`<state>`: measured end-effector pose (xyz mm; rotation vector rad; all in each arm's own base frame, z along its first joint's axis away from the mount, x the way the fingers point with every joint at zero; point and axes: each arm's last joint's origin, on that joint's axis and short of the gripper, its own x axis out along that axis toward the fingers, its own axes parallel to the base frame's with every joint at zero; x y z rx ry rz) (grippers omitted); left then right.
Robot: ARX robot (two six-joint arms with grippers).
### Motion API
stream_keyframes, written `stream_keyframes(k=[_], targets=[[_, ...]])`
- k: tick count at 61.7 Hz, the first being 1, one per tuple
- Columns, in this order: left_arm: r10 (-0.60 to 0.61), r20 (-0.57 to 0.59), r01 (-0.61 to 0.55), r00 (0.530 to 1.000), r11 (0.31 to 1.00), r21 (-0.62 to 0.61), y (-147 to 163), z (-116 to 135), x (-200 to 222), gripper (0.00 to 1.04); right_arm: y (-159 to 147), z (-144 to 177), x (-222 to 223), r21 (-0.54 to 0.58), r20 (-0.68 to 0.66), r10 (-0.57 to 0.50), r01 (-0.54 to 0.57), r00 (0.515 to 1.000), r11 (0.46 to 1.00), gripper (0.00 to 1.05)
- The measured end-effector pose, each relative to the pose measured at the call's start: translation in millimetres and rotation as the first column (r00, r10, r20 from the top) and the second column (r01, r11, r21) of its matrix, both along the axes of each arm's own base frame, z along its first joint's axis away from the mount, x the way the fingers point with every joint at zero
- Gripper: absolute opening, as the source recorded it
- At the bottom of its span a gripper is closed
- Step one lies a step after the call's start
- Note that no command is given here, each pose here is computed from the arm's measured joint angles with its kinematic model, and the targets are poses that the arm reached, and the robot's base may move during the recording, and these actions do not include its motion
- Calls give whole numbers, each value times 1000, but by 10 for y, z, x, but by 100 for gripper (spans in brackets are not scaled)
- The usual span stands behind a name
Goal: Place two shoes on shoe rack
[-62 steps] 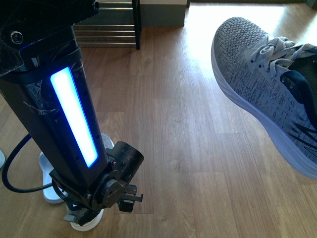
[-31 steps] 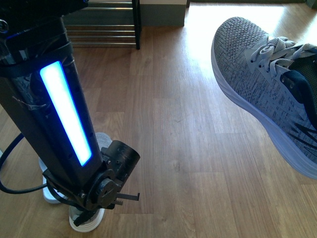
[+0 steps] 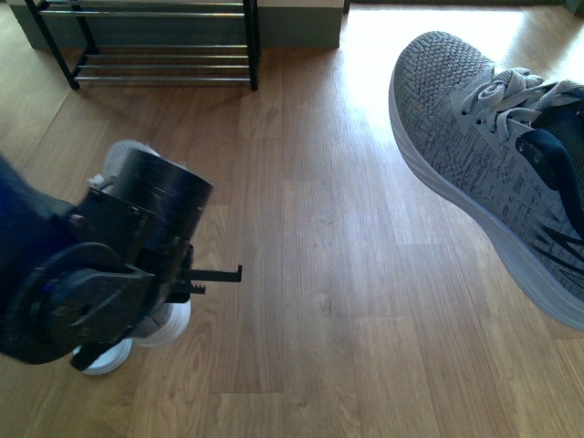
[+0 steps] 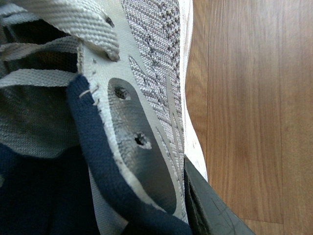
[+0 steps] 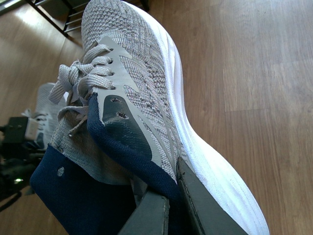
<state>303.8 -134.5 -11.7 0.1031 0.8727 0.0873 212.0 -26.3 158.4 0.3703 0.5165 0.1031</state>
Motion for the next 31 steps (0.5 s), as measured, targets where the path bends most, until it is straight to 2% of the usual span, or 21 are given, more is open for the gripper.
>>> stream_keyframes(k=[11, 19, 31], targets=[[-2, 107, 1, 994, 1000, 8, 183, 546, -296, 2, 0, 0, 0, 0, 0, 0, 0, 1000, 1000, 1], [15, 194, -25, 981, 999, 46, 437, 1065, -750, 2, 0, 0, 0, 0, 0, 0, 0, 1000, 1000, 1], [7, 302, -24, 953, 998, 51, 575, 1610, -1183, 2, 0, 0, 0, 0, 0, 0, 0, 1000, 1000, 1]])
